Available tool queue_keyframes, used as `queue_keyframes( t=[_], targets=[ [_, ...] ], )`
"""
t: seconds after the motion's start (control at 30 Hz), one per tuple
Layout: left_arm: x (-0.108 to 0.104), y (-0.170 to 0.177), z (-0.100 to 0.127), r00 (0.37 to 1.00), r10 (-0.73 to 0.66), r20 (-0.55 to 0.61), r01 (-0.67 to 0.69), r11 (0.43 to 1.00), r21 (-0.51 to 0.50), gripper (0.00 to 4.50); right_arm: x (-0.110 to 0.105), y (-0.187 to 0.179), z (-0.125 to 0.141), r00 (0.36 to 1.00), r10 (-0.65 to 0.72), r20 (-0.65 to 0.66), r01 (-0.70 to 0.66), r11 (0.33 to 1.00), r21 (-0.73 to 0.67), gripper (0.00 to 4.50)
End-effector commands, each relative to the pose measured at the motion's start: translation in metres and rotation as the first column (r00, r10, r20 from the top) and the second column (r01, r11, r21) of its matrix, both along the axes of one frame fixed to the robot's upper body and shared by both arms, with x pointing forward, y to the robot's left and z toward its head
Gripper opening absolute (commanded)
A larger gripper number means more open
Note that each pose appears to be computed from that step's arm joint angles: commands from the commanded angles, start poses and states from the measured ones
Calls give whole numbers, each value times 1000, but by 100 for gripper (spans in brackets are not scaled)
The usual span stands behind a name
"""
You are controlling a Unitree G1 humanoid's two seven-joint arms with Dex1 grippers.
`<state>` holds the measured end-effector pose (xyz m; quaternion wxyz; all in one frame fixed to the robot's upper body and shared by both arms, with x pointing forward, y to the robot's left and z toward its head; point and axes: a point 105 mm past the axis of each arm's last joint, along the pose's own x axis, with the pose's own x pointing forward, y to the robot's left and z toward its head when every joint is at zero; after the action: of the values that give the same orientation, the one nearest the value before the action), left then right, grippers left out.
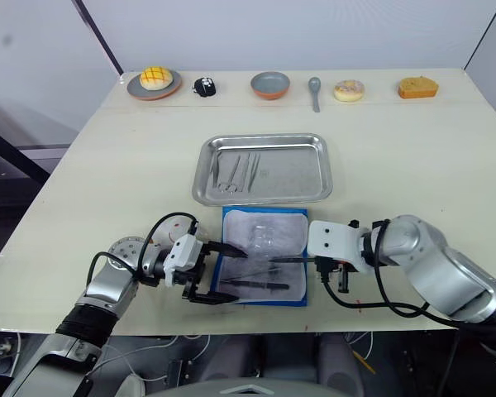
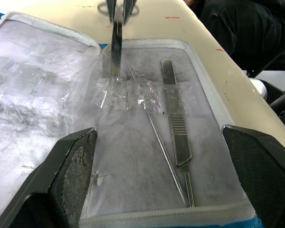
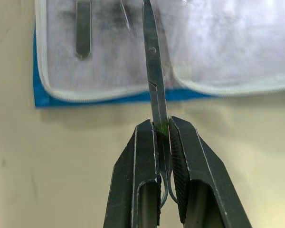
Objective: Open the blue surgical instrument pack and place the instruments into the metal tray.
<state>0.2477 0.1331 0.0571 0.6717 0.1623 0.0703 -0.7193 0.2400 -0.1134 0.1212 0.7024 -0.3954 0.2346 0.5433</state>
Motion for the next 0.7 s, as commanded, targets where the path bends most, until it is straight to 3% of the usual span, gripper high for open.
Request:
queue_keyframes(
  t=[0.03, 0.33, 0.5, 0.7],
  targets=[
    [-8, 3, -20, 997, 8, -77, -4, 999, 52, 450, -5, -7, 23, 998, 25, 64, -26, 1000, 8, 6],
    [-8, 4, -21, 997, 10, -77, -6, 999, 51, 450, -9, -47, 44, 993, -32, 113, 32, 999, 2, 6],
    [-8, 4, -22, 997, 8, -77, -4, 999, 51, 450, 0, -57, 55, 977, -193, 86, 175, 966, 189, 6],
    [-8, 3, -22, 997, 11, -75, -8, 999, 47, 450, 28, -35, 59, 922, -387, 11, 345, 834, 430, 6]
  ],
)
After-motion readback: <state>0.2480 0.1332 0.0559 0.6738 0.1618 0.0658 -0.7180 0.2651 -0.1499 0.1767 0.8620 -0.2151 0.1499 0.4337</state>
